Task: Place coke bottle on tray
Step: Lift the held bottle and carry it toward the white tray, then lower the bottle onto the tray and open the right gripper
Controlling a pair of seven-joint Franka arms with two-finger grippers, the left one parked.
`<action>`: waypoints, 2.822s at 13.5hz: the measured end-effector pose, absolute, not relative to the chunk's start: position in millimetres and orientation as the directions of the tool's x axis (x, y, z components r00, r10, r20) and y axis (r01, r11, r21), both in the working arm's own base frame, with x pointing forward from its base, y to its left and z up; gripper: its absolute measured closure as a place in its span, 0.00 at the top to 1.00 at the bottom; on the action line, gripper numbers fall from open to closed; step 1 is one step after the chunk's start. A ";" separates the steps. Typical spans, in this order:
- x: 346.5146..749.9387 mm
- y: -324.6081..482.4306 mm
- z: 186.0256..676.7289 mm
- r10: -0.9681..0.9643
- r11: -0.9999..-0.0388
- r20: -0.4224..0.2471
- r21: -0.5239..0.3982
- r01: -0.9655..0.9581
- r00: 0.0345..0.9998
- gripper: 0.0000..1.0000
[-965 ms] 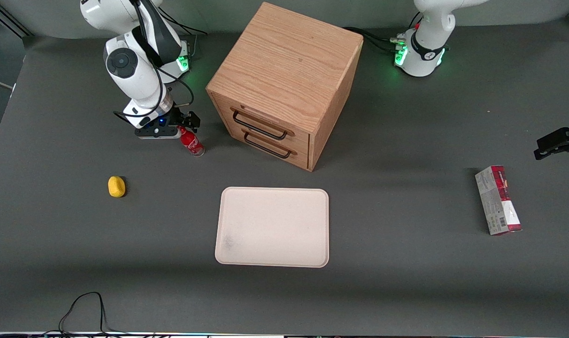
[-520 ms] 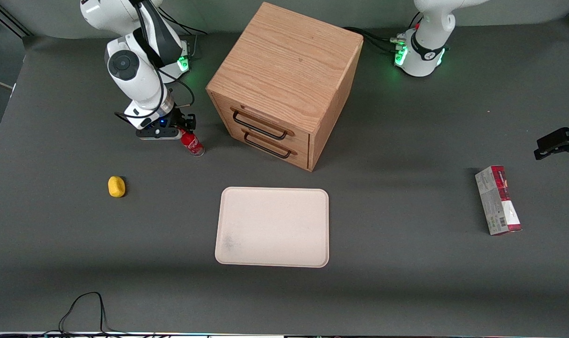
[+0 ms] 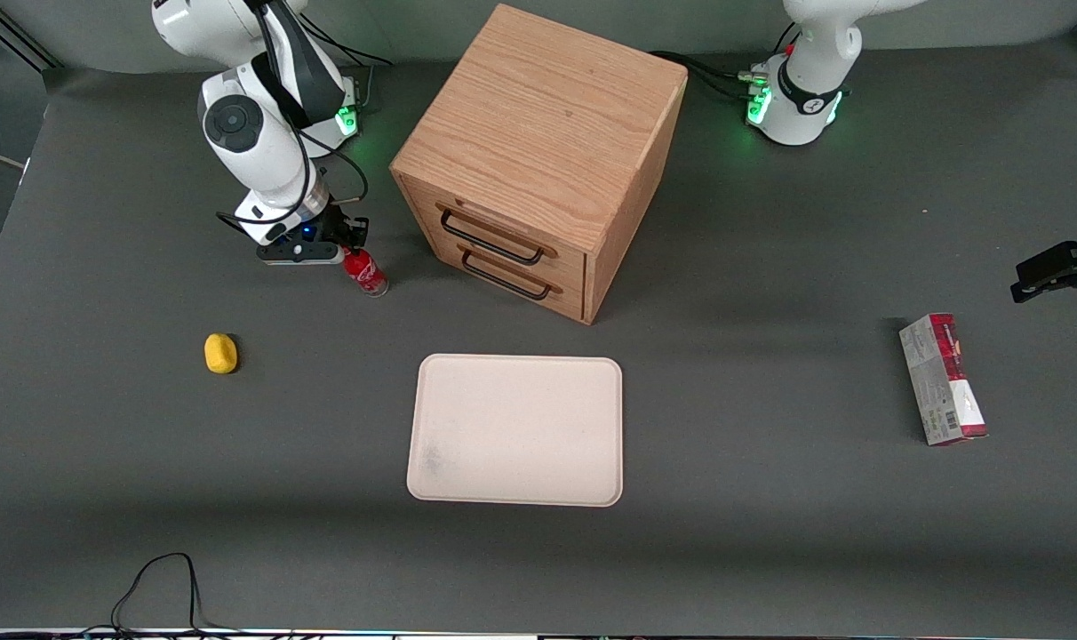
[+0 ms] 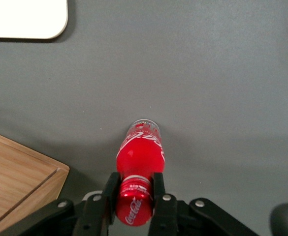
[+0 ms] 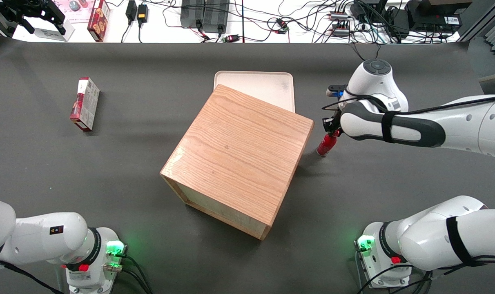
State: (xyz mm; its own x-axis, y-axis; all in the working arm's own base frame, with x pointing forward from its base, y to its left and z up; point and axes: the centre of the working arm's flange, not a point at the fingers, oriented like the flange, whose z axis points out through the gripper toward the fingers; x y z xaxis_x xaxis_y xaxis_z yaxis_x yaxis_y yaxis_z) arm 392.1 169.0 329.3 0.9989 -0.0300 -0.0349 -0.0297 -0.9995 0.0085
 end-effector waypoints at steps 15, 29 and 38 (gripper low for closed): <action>429.3 166.3 628.2 -0.052 -0.998 -0.055 0.040 -0.050 0.997 0.31; 592.1 300.0 590.9 0.023 -0.999 -0.083 0.041 0.026 0.996 0.31; 643.3 333.0 541.0 0.037 -0.999 0.011 -0.009 0.037 0.999 0.31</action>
State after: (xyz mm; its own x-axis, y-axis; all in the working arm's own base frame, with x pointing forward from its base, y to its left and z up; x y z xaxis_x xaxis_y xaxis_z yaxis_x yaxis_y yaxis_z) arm 643.3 333.0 541.0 0.9993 0.0369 0.0112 0.0370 -0.9993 -0.0089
